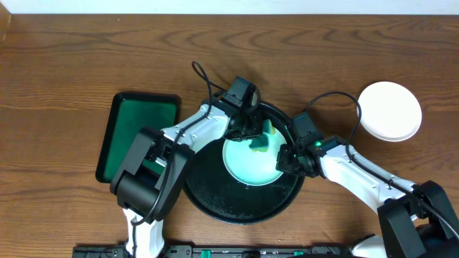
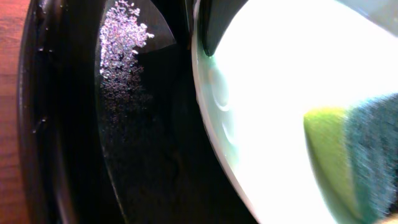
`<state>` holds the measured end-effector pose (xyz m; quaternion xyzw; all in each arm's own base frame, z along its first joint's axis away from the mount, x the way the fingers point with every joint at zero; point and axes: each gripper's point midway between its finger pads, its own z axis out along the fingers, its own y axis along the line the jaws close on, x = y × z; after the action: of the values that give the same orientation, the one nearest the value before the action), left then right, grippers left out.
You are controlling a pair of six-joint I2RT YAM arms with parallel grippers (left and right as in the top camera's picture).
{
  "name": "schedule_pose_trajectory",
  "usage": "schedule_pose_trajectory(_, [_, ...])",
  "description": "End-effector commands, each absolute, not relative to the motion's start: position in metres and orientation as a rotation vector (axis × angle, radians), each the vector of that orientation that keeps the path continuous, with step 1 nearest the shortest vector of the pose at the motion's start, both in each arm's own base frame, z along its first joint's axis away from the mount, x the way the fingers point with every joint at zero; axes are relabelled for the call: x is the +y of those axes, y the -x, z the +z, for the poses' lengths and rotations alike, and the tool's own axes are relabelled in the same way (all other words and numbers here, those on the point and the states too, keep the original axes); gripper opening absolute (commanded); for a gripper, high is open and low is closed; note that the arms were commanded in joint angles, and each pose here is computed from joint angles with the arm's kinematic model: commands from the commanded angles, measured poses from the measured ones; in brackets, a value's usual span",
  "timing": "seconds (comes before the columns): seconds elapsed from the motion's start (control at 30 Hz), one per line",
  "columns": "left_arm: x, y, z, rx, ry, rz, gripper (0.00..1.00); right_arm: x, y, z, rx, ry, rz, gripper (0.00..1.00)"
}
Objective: Clean dirty plates on tray and stack at the side
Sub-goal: 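Scrub the pale green plate with the sponge while the right gripper holds it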
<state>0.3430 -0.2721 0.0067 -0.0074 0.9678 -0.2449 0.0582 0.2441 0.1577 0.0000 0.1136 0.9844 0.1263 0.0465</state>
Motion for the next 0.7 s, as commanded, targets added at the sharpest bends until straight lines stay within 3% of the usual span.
schedule_pose_trajectory(0.0, [-0.173, -0.388, -0.027, 2.836, 0.377, -0.167, 0.07, 0.138, -0.206, -0.029, 3.151, -0.303, 0.233, 0.01])
schedule_pose_trajectory(0.47, [-0.076, -0.336, -0.023, 2.902, 0.381, 0.566, 0.07, 0.14, -0.209, -0.029, 3.137, -0.301, 0.244, 0.01])
schedule_pose_trajectory(0.67, [-0.075, -0.315, -0.024, 3.028, 0.218, 0.602, 0.07, 0.141, -0.211, -0.029, 3.129, -0.299, 0.251, 0.01])
